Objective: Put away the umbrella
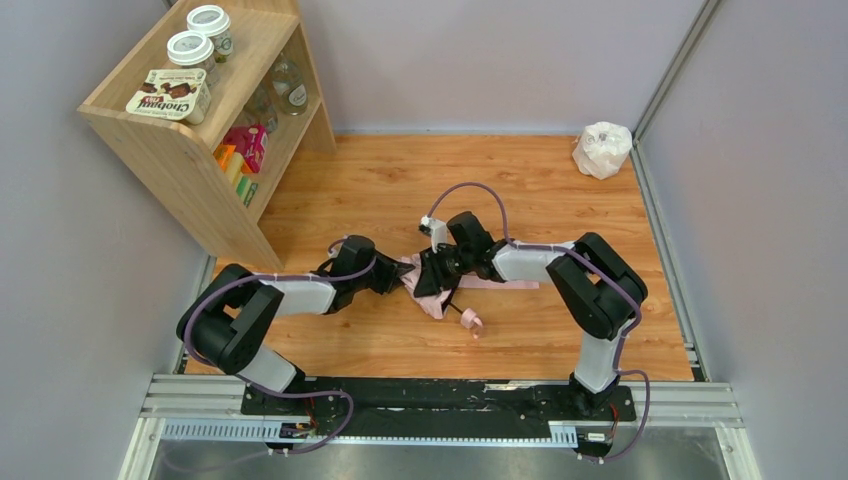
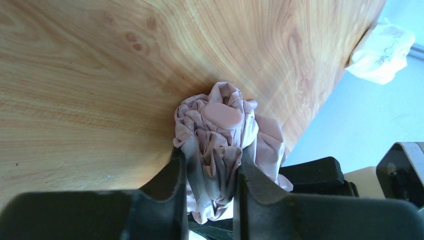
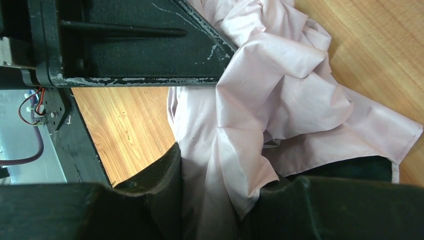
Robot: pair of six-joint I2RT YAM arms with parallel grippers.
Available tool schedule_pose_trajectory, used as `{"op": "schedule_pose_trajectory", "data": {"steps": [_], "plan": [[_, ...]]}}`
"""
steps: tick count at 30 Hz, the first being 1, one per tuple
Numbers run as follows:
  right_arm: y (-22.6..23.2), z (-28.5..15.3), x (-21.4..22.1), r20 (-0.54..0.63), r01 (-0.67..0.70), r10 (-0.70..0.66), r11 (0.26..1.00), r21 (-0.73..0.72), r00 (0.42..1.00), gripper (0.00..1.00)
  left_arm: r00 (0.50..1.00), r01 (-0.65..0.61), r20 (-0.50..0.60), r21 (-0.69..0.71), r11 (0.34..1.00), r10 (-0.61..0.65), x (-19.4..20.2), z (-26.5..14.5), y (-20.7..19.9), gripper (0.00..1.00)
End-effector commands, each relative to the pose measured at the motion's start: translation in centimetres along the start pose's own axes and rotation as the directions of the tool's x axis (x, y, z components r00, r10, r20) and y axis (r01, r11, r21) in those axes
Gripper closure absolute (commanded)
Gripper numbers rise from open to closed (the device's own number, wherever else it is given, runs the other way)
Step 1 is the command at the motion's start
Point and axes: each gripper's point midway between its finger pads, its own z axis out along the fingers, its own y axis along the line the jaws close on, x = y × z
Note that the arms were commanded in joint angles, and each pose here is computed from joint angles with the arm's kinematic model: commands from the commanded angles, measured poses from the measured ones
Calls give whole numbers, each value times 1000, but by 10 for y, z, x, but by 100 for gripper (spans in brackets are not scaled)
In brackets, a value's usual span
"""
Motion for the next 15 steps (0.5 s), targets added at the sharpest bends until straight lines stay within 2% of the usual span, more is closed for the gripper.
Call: {"op": "schedule_pose_trajectory", "data": {"steps": [1,3,8,9,11,13,15], "plan": [[39,12,26,-104,86,-106,980,-180,989,100,996,-80,22,-309,948,92,-3,1,102,89],[40,7,22,-109,69,-86,986,-149,990,100,996,-80,22,-308,948,91,-2,-1,101,97],[33,-15,-8,-56,94,-90,993,73,994,51,995,-92,7,-304,948,99,0,-5,99,100],[36,-21,-13,-60,112,-106,989,98,993,44,996,-89,-11,-298,950,90,4,-6,97,100],[39,-27,-24,-47,180,-175,965,188,983,26,996,-91,-27,-288,953,87,7,-7,94,100],[41,-29,-31,-53,268,-263,927,262,963,16,996,-91,-31,-286,954,86,8,-8,93,100],[39,-23,-31,-79,334,-326,891,307,942,11,996,-89,-32,-287,954,84,8,-11,93,100]]}}
